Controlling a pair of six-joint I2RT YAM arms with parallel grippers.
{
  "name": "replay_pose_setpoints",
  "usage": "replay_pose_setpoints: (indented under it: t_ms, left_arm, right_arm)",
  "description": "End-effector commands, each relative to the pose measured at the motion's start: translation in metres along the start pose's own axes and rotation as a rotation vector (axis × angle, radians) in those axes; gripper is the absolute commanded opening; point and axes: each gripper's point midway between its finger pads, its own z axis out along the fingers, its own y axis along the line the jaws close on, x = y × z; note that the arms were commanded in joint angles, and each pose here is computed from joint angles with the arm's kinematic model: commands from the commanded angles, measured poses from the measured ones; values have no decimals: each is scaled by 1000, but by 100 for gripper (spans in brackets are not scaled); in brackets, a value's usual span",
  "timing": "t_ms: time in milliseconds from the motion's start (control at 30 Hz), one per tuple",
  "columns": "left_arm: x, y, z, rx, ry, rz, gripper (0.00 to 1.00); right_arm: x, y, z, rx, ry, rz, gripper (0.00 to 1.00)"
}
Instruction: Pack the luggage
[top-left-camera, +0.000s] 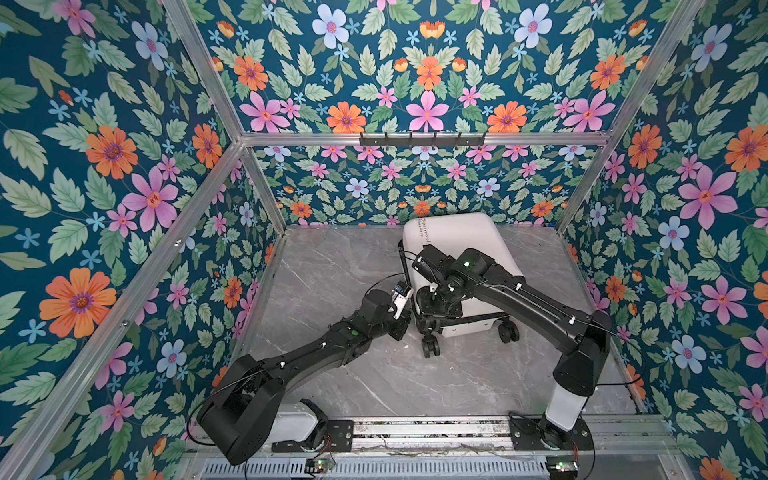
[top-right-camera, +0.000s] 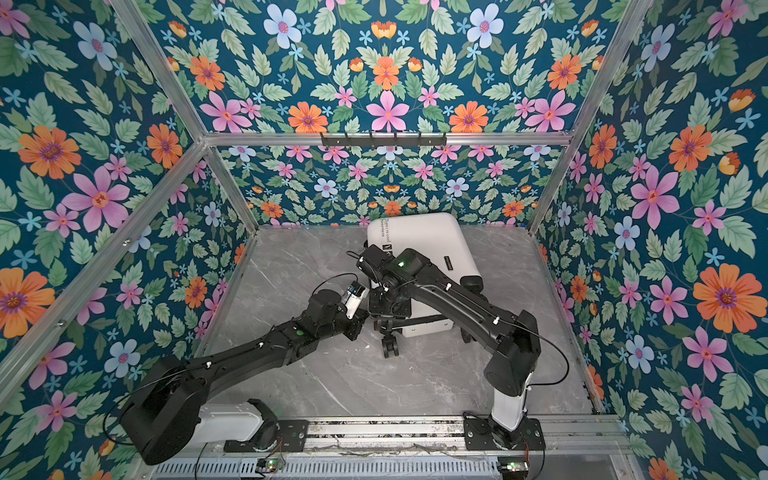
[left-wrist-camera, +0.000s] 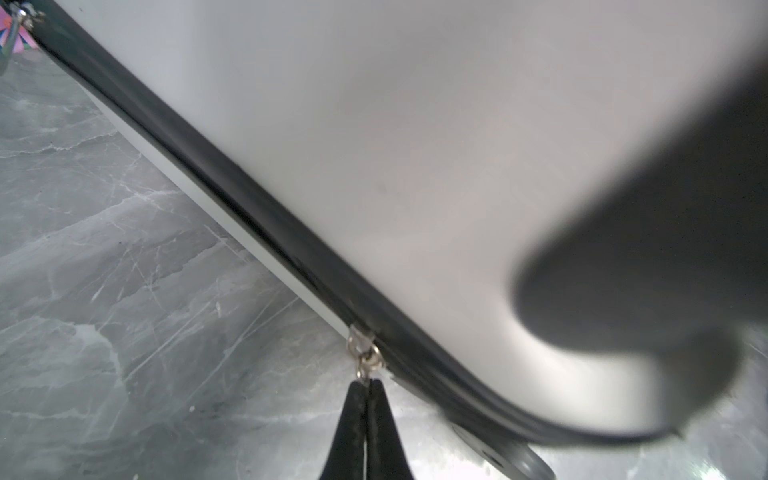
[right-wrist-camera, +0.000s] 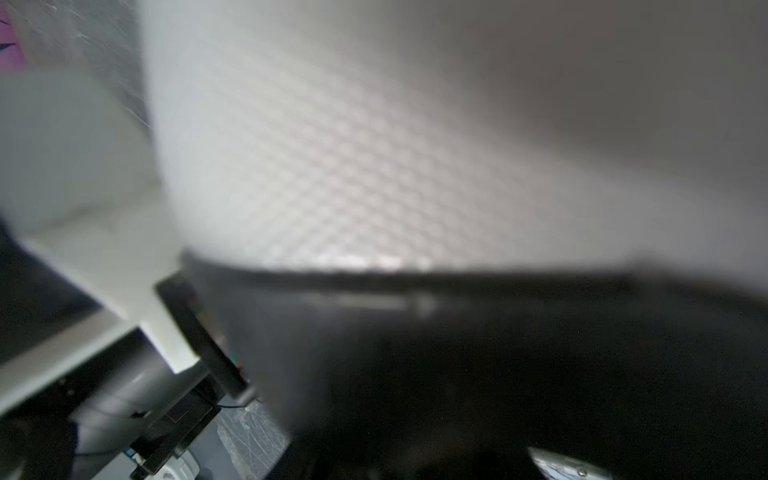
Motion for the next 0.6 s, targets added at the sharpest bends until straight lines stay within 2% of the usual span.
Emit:
replay_pose_setpoints:
  t_ms: [0,367,567]
  left_arm:
    - [1,-14,-5,50,5,16,0]
    - [-18,-43,-19,115,-49,5,0]
    - [-33,-53,-17,128,-115,-46,0]
  right_arm:
    - [-20,2,-2,-5,-55,78,0]
    - [-46,24,7,-52,-62,124,0]
    - [-51,26,13,-60,-68,163,0]
